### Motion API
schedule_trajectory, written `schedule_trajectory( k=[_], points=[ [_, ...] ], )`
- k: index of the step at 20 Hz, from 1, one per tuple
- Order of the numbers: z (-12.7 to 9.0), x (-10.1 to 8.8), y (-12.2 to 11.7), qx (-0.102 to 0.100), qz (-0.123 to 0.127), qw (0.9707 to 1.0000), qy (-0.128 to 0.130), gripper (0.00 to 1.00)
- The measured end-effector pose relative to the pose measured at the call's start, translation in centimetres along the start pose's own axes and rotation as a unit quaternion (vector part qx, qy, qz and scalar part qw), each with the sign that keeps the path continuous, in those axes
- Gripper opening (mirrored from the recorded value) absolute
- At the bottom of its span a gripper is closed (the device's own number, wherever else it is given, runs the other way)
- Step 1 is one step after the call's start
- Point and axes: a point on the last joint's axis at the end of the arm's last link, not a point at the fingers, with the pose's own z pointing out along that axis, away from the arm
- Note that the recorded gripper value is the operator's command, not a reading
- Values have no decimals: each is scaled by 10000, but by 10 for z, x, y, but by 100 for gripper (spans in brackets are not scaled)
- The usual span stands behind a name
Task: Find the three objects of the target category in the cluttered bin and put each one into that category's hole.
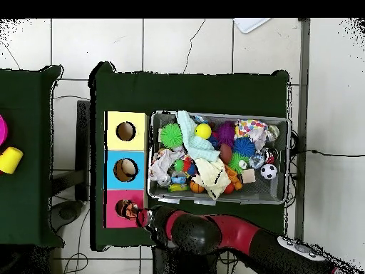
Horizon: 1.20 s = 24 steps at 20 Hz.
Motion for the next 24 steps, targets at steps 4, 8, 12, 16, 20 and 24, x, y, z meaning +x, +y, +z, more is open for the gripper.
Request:
schedule_trajectory(
  k=[4,8,12,16,20,24],
  points=[
    [4,-3,2,-79,37,9998,-164,0],
    [7,-7,3,-130,54,9993,-341,0],
    [11,-11,7,-197,64,9984,-530,0],
    [15,-11,10,-243,79,9979,-588,0],
    [21,-9,13,-288,73,9981,-542,0],
    [28,-4,19,-332,49,9984,-456,0]
  ],
)
